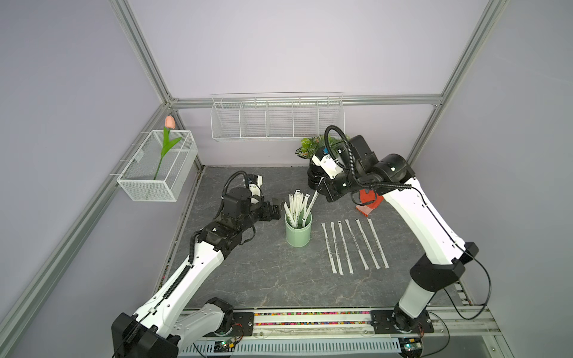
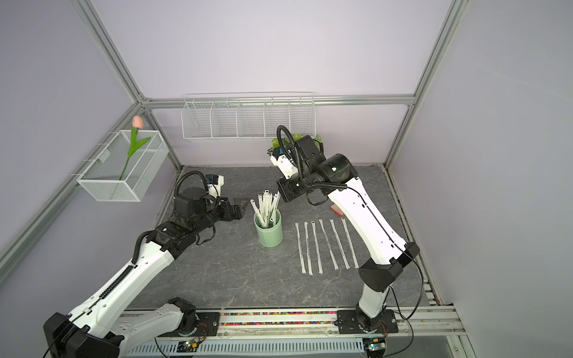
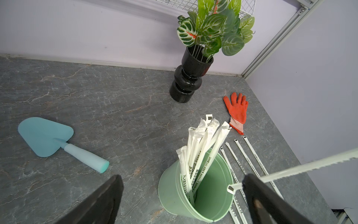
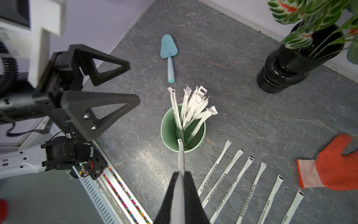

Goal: Take the straws out of the storage container
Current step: Pick up the straw from the container, then place the straw at the center of the board, then pick up the straw from the container.

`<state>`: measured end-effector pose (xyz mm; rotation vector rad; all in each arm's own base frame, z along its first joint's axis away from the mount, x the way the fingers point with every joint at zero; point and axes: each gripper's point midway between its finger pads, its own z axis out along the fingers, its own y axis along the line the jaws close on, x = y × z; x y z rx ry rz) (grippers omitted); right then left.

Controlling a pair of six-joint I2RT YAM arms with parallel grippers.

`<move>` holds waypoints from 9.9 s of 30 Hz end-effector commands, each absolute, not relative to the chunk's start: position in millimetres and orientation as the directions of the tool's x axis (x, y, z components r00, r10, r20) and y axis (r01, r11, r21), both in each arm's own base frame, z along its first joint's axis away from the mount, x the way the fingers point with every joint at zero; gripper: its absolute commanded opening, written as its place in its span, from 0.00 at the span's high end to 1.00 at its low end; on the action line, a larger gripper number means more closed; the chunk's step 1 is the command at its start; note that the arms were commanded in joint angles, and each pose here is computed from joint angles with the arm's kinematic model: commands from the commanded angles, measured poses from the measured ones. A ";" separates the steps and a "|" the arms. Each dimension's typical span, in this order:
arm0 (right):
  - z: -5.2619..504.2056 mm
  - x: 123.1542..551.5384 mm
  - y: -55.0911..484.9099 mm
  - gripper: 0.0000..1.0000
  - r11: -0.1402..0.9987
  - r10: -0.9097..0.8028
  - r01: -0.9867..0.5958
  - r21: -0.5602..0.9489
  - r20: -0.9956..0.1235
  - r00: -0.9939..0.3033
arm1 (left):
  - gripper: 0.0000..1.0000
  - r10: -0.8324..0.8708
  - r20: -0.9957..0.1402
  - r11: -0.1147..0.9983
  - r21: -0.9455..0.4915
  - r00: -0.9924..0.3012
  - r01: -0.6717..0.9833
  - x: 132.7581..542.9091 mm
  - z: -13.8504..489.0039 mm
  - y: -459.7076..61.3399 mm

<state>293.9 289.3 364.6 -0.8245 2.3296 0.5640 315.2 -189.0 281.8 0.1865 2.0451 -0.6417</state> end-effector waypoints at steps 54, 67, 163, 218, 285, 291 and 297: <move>391.8 257.3 253.5 0.91 0.563 -0.471 -0.822 0.086 -0.784 -0.405 | 0.00 -0.140 -0.832 0.834 -0.391 -0.536 0.390 315.0 286.2 -194.4; 345.2 274.7 152.2 0.93 0.909 -0.329 -0.414 0.042 -0.539 -0.776 | 0.00 -0.151 -0.837 0.825 -0.400 -0.526 0.400 311.7 293.1 -194.5; 53.0 370.5 -13.8 0.80 0.980 0.034 -0.008 -0.197 0.208 -0.977 | 0.00 -0.125 -0.813 0.826 -0.403 -0.569 0.394 317.3 276.9 -201.2; 190.8 359.5 338.0 0.73 0.785 -0.381 -0.557 0.272 -0.497 -0.779 | 0.00 -0.139 -0.836 0.839 -0.384 -0.530 0.386 314.4 287.6 -192.4; 380.5 298.9 273.0 0.92 0.710 -0.333 -0.653 0.263 -0.692 -0.641 | 0.00 -0.141 -0.828 0.831 -0.397 -0.542 0.390 315.2 285.0 -196.1; 376.5 290.0 239.4 0.92 0.732 -0.329 -0.613 0.297 -0.634 -0.700 | 0.00 -0.141 -0.827 0.829 -0.399 -0.544 0.391 315.8 284.7 -196.7; 331.3 286.3 219.4 0.92 0.781 -0.395 -0.559 0.277 -0.474 -0.787 | 0.00 -0.141 -0.825 0.828 -0.401 -0.547 0.392 316.1 283.8 -197.5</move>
